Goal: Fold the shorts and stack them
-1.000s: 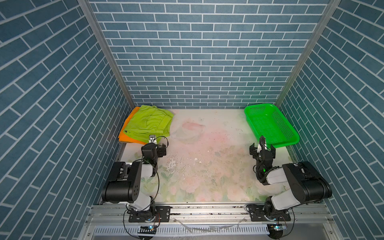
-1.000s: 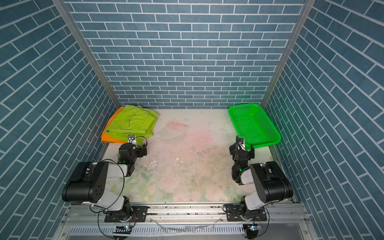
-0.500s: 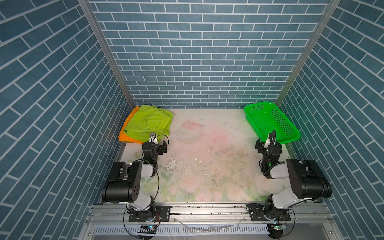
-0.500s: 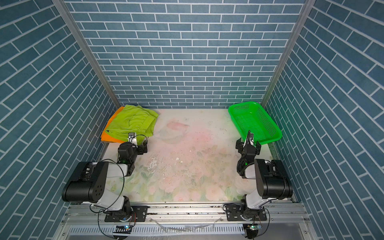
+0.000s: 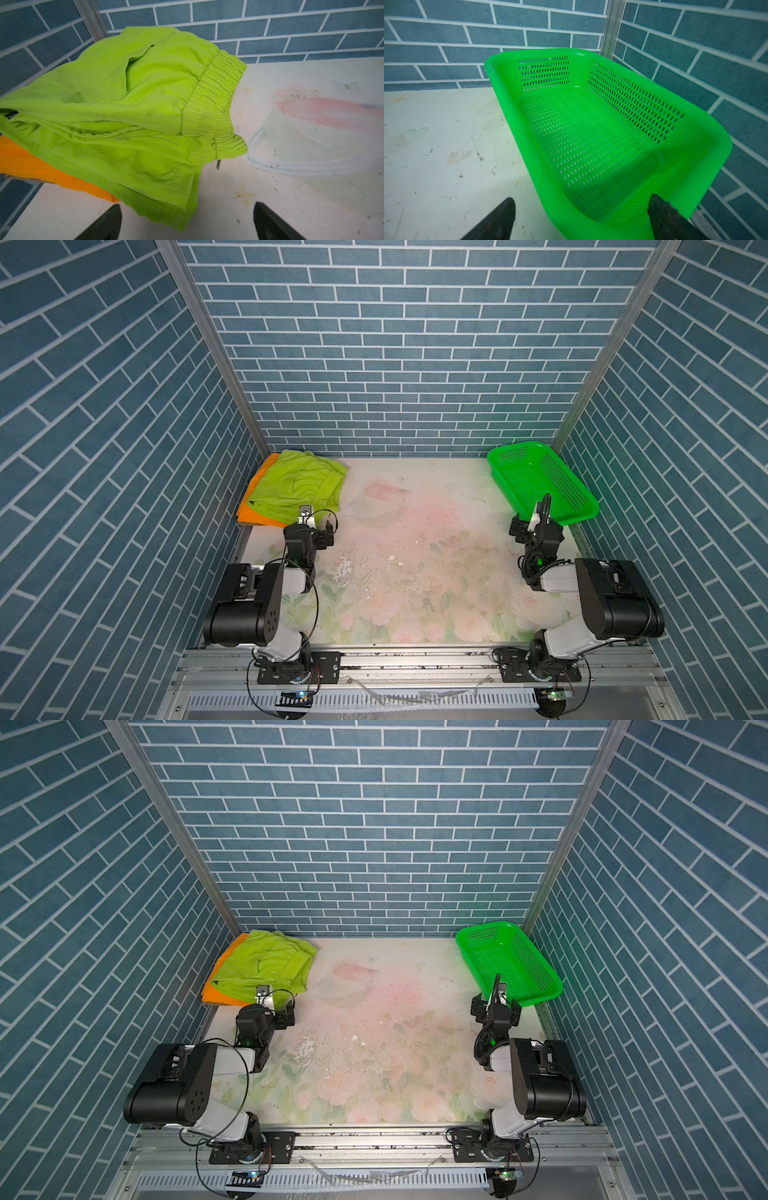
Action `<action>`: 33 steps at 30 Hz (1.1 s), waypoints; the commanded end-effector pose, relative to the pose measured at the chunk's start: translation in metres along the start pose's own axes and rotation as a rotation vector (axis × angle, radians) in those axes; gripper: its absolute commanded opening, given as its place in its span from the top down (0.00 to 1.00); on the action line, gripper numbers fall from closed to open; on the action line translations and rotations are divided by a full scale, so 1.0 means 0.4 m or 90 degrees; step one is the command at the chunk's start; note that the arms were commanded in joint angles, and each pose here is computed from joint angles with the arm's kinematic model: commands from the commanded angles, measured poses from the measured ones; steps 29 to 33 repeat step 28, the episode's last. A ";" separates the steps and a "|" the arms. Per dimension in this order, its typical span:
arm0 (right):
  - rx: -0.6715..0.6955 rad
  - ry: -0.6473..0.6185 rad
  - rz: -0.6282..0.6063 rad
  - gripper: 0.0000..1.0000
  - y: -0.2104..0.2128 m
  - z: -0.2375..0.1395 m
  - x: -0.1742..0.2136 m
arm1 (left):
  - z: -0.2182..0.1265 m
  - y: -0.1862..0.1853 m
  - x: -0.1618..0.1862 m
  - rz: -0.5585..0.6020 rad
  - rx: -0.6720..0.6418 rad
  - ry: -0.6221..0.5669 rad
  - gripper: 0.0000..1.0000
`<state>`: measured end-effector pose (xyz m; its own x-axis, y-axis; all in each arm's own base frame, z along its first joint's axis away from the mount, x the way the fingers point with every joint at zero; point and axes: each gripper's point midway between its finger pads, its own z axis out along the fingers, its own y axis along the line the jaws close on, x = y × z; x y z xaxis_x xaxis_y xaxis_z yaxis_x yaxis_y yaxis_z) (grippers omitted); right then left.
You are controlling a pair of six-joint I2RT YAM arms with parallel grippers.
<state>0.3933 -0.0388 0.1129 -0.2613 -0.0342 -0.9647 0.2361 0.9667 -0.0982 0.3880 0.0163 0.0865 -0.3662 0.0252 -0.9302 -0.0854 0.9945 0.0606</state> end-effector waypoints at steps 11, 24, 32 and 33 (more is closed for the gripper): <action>-0.018 0.052 0.009 0.01 0.011 -0.001 0.052 | 0.002 -0.002 -0.026 0.005 0.003 -0.020 0.00; -0.018 0.053 0.008 0.01 0.012 0.001 0.052 | 0.001 -0.001 -0.024 0.004 0.002 -0.019 0.00; -0.020 0.044 0.007 0.01 0.011 -0.005 0.049 | 0.002 -0.001 -0.025 0.004 0.003 -0.019 0.00; -0.020 0.044 0.007 0.01 0.011 -0.005 0.049 | 0.002 -0.001 -0.025 0.004 0.003 -0.019 0.00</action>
